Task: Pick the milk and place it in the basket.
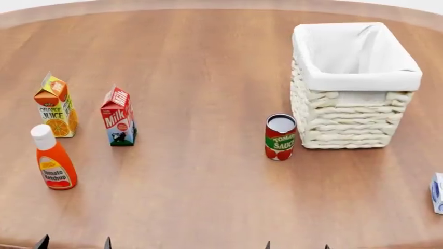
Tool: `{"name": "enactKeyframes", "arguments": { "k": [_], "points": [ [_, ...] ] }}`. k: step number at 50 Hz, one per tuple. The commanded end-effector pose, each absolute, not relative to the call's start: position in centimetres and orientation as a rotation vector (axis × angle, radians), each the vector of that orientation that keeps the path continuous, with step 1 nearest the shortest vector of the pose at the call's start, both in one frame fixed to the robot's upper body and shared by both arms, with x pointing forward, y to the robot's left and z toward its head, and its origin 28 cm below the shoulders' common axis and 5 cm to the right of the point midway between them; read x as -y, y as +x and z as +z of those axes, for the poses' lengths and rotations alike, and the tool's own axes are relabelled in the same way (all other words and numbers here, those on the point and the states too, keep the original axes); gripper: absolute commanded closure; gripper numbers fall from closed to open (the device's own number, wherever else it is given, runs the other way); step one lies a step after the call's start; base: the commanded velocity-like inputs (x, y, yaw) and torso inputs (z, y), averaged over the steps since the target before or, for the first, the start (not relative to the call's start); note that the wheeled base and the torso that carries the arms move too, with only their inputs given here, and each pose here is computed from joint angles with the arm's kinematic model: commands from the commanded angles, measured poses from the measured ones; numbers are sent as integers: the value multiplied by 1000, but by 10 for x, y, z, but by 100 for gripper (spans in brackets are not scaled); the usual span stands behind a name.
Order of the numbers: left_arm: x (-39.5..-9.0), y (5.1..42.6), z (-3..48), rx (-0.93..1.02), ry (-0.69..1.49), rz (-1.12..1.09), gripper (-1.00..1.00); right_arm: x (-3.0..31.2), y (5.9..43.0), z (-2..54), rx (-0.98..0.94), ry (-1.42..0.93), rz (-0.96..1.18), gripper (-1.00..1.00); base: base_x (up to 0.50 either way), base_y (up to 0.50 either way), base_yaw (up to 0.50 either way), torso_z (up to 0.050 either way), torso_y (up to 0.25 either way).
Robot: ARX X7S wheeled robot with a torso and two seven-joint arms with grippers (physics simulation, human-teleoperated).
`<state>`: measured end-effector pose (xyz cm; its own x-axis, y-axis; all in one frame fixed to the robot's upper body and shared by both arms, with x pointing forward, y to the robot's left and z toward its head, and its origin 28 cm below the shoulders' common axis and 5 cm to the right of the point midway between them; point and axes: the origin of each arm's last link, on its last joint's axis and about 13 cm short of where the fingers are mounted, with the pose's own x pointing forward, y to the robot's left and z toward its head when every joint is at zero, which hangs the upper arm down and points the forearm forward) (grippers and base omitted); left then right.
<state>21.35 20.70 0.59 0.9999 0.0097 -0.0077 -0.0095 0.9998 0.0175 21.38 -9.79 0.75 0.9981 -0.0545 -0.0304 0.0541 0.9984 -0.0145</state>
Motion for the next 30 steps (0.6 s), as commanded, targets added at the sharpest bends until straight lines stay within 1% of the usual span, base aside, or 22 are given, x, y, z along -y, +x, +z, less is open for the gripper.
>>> {"name": "enactKeyframes", "arguments": {
  "k": [1, 10, 16, 18, 19, 21, 22, 24, 26, 27, 30],
  "points": [
    [-209, 215, 5, -15, 28, 20, -100, 96, 212, 9, -13, 7, -28, -100, 0, 500, 0, 0, 0],
    [-209, 215, 3, -24, 30, 20, -100, 96, 213, 7, -13, 7, -14, -100, 0, 500, 0, 0, 0],
    [-208, 214, 9, -50, 30, 20, -100, 98, 216, 11, -46, 19, -37, -100, 0, 0, 0, 0, 0],
    [-206, 213, 27, -57, 16, 6, -100, 99, 218, 29, -61, 53, -12, -100, 0, 0, 0, 0, 0],
    [-205, 214, 42, -53, 6, -7, -100, 99, 218, 44, -47, 35, -22, -100, 0, 0, 0, 0, 0],
    [-204, 214, 65, -45, -5, -31, -100, 99, 218, 67, -39, 90, 20, -100, 0, 0, 0, 0, 0],
    [-204, 216, 79, -38, -11, -42, -100, 99, 219, 81, -16, 25, -3, -100, 0, 0, 0, 0, 0],
    [-202, 221, 112, 3, -12, -54, -100, 98, 220, 109, -24, 39, 47, -100, 0, 0, 0, 0, 0],
    [-202, 226, 134, 6, -34, -70, -100, 99, 221, 126, 4, 14, 31, -100, 0, 0, 0, 0, 0],
    [-202, 228, 150, 30, -36, -71, -100, 100, 224, 144, 11, 52, 59, -100, 0, 0, 0, 0, 0],
    [-202, 231, 172, 40, -51, -79, -100, 101, 225, 166, 41, 11, 40, -100, 0, 0, 0, 0, 0]
  ]
}}
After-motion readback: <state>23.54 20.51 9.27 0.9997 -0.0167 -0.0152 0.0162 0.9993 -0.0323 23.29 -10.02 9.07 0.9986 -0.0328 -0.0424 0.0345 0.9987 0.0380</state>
